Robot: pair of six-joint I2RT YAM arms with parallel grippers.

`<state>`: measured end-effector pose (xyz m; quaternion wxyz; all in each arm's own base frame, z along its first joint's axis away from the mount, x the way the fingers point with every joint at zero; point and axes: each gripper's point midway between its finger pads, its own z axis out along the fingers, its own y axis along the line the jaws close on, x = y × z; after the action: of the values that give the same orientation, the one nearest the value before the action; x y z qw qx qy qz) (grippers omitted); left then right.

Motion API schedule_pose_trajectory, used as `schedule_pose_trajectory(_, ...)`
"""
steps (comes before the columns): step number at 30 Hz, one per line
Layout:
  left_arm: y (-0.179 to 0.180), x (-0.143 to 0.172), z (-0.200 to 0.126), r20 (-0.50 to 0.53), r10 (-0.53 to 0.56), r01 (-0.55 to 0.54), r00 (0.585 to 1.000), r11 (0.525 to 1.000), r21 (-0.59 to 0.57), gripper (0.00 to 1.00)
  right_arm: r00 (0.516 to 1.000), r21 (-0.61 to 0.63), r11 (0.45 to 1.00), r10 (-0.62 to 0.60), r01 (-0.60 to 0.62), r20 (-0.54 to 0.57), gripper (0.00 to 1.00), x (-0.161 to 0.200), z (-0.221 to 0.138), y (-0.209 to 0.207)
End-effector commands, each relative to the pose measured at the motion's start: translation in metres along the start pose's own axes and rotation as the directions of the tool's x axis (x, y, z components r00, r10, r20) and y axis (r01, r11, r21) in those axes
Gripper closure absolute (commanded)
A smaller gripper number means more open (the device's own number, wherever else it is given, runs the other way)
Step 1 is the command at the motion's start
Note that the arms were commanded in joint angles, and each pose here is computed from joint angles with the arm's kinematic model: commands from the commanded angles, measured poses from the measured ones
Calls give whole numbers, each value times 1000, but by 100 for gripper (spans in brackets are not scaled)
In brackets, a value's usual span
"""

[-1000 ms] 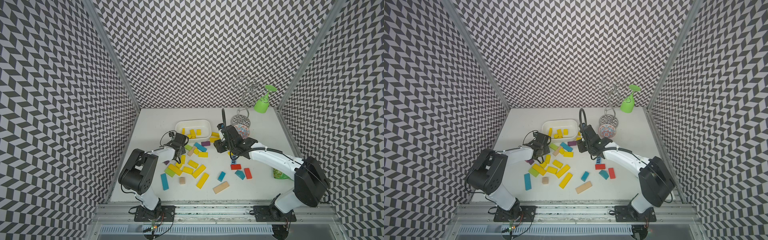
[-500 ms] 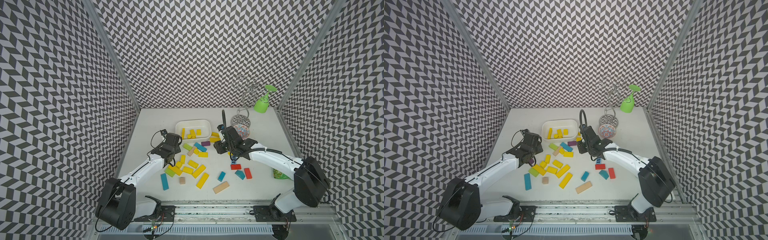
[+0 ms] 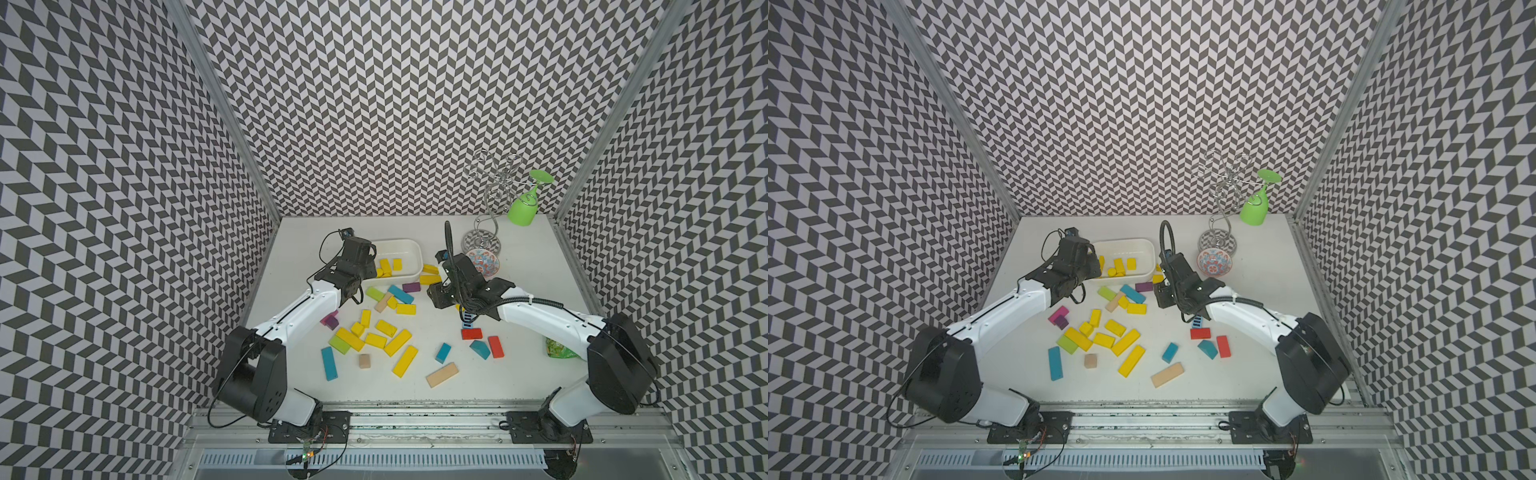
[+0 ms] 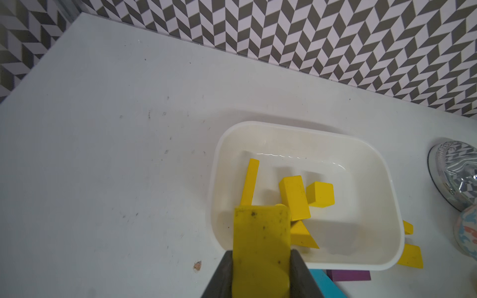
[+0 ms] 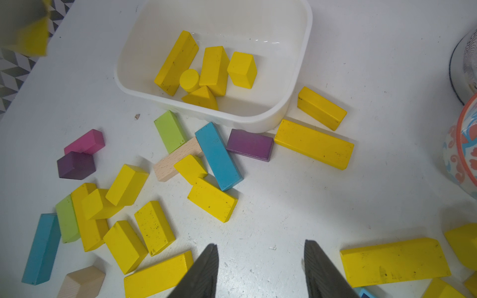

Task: Pick out the yellow building blocks
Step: Pick up the building block from the center of the board, then place the building block in the storage box.

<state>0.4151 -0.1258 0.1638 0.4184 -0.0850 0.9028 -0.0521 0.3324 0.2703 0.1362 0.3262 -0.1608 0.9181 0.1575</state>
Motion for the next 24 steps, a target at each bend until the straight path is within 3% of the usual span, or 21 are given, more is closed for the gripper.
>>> schedule_pose_trajectory(1,-21,-6,19,9,57,-58,998,996,63,89,998,-7,1000,22,-22,62,45,-13,-10,2)
schedule_pose_trajectory(8,-23,11,75,-63,156,-155,986,988,31,88,998,-2,1000,29,-29,56,45,-11,-8,1)
schedule_pose_trajectory(14,-17,16,94,-88,182,-184,979,983,-20,82,998,3,999,34,-34,50,45,-9,-6,0)
schedule_pose_trajectory(24,-16,21,104,-107,162,-166,981,986,-32,58,999,23,1000,7,-8,45,45,-13,-6,-2)
